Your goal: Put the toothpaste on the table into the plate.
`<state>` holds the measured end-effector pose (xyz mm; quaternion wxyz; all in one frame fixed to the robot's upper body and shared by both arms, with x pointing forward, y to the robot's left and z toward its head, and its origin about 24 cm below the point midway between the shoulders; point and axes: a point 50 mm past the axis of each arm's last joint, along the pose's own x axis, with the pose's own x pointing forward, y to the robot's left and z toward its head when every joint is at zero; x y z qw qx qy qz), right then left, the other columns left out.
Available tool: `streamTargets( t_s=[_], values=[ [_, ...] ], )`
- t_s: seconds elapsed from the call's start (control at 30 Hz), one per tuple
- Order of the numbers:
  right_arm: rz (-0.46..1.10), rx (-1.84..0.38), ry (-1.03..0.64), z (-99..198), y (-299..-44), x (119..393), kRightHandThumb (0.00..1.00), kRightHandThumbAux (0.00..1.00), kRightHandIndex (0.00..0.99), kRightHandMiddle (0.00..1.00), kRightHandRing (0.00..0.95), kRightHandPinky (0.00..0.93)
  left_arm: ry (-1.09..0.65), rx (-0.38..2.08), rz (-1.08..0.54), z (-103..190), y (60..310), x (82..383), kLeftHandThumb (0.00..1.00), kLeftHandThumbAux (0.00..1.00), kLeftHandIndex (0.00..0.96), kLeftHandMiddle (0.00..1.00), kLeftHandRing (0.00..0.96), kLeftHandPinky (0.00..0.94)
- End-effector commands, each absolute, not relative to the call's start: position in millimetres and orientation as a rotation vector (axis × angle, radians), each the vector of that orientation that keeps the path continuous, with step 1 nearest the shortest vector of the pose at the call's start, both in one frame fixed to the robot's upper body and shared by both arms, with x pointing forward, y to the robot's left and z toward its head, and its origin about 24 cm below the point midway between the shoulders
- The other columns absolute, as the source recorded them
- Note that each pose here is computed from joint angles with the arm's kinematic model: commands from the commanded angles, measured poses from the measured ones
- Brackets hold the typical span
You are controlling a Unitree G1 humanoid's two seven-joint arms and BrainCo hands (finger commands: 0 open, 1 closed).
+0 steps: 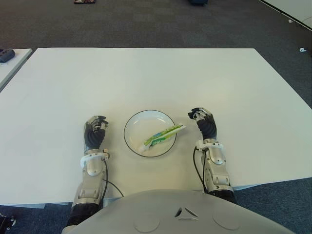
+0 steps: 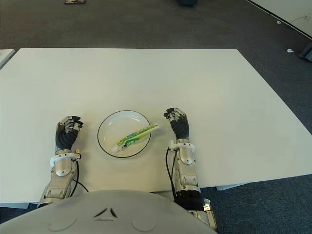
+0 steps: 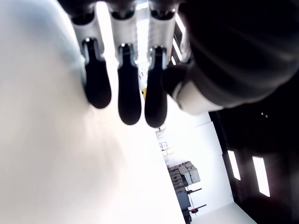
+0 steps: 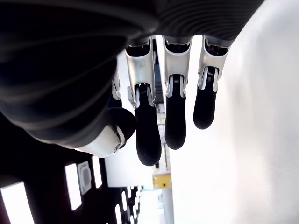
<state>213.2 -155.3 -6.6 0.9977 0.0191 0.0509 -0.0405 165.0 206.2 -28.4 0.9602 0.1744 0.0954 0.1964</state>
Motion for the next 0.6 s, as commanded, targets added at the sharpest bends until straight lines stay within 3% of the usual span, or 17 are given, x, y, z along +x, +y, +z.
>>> streamTargets(
  t_s=[0.03, 0.6],
  values=[
    [-0.078, 0.017, 0.12, -8.4, -153.7, 211.8, 0.708, 0.727, 0.434, 0.543, 0.541, 0.546, 0.222, 0.372, 0.374, -33.4, 204.8, 161.7, 0.701, 0.721, 0.426, 0.525, 0.532, 0.506],
    [-0.084, 0.01, 0.117, -6.7, -153.7, 211.7, 0.707, 0.728, 0.432, 0.521, 0.53, 0.533, 0.228, 0.371, 0.371, -30.0, 203.5, 161.4, 0.703, 0.721, 0.426, 0.526, 0.53, 0.501]
  ],
)
